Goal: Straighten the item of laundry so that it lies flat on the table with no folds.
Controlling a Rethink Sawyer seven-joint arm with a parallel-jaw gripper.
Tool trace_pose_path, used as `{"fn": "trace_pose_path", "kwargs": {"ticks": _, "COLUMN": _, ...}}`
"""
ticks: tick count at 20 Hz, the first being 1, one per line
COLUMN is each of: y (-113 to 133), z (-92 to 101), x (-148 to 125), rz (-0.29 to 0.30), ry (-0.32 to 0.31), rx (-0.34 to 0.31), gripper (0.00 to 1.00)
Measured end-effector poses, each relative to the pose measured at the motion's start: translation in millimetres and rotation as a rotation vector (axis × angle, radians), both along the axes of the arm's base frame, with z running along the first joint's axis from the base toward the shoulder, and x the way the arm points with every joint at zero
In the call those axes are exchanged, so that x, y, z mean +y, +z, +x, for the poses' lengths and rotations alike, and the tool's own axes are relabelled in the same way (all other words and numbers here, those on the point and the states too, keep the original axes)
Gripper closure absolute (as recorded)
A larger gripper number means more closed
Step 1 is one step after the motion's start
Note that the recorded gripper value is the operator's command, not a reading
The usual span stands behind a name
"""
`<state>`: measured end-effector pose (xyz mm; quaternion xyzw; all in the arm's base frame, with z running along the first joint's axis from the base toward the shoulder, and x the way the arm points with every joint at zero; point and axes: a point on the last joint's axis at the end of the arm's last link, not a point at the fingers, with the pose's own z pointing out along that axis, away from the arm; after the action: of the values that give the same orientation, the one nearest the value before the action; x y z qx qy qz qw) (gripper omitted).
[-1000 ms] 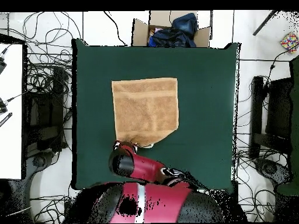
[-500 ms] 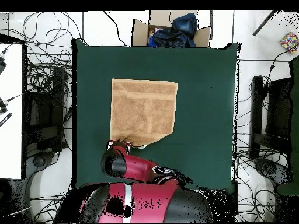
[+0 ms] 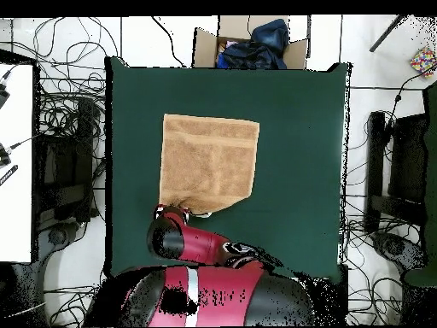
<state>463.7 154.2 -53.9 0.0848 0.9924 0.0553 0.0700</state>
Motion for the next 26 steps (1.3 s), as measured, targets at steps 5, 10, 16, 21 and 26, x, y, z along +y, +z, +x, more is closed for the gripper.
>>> {"fn": "trace_pose_path", "kwargs": {"ticks": 5, "y": 0, "z": 0.9, "x": 6, "rz": 0.010, "ry": 0.004, "rx": -0.008, "gripper": 1.00}}
{"fn": "trace_pose_path", "kwargs": {"ticks": 10, "y": -1, "z": 2.9, "x": 15, "rz": 0.024, "ry": 0.007, "rx": -0.026, "gripper": 1.00}}
{"fn": "trace_pose_path", "kwargs": {"ticks": 16, "y": -1, "z": 6.4, "x": 25, "rz": 0.041, "ry": -0.018, "rx": -0.031, "gripper": 1.00}}
{"fn": "trace_pose_path", "kwargs": {"ticks": 21, "y": 0, "z": 10.9, "x": 37, "rz": 0.071, "ry": -0.093, "rx": -0.023, "gripper": 1.00}}
{"fn": "trace_pose_path", "kwargs": {"ticks": 26, "y": 0, "z": 11.8, "x": 48, "rz": 0.098, "ry": -0.134, "rx": -0.025, "gripper": 1.00}}
